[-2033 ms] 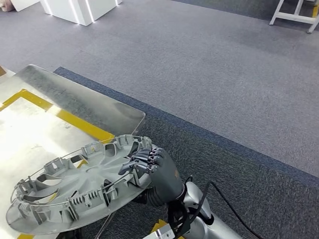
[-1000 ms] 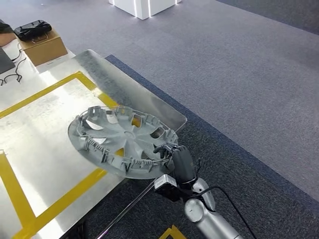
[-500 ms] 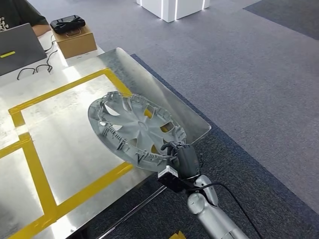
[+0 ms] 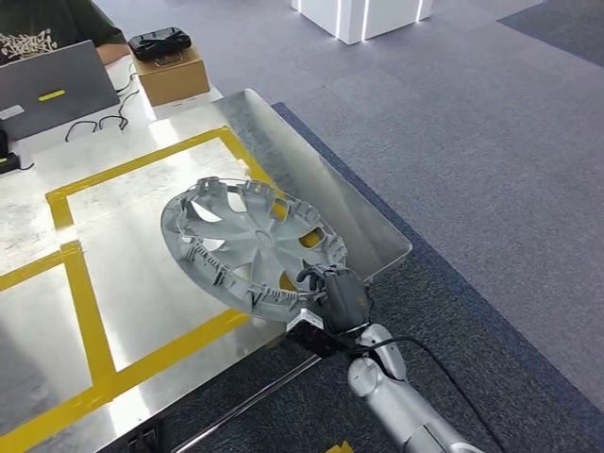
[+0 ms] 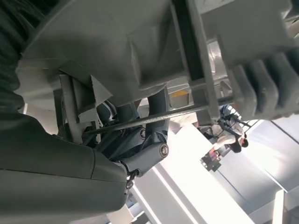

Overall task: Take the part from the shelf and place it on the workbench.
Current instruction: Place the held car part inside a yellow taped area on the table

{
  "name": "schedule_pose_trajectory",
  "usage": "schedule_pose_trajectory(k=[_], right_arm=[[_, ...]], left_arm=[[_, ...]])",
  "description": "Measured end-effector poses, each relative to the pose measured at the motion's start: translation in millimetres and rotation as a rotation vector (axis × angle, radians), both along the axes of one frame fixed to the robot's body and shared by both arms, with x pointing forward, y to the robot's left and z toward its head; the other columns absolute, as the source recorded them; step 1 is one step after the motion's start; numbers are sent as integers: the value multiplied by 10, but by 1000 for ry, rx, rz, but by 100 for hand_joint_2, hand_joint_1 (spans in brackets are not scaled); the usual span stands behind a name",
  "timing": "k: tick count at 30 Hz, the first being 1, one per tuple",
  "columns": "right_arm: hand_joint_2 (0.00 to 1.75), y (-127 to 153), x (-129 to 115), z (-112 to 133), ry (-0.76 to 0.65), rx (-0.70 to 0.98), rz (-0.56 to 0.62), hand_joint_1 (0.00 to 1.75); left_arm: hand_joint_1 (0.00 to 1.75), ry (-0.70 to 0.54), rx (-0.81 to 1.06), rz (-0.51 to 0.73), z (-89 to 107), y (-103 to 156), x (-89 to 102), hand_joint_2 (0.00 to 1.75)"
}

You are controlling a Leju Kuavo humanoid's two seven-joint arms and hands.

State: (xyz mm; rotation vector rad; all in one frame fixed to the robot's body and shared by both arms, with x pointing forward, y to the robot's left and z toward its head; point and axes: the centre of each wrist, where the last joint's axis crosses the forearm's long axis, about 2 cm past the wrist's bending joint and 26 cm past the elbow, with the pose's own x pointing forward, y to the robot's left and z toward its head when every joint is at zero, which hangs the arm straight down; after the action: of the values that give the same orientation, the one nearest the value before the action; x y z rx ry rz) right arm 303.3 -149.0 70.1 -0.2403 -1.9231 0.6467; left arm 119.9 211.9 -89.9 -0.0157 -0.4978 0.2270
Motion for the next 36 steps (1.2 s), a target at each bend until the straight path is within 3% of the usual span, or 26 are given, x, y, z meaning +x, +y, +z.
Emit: schedule_pose_trajectory(k=[8,13,25,36], right_arm=[[175,-5,22,38,-5,3,-2,175],[175,-11,1,29,1,13,15,175],[175,31,43,86,-20,31,59,175],[175,34,50,95,-23,30,62,175]], left_arm=[[0,29,-83,18,3,-108,-52,0],[0,66,-114,41,-22,-10,-84,0],[0,51,-35,108,12,188,140,0],[0,33,-13,119,28,205,198,0]])
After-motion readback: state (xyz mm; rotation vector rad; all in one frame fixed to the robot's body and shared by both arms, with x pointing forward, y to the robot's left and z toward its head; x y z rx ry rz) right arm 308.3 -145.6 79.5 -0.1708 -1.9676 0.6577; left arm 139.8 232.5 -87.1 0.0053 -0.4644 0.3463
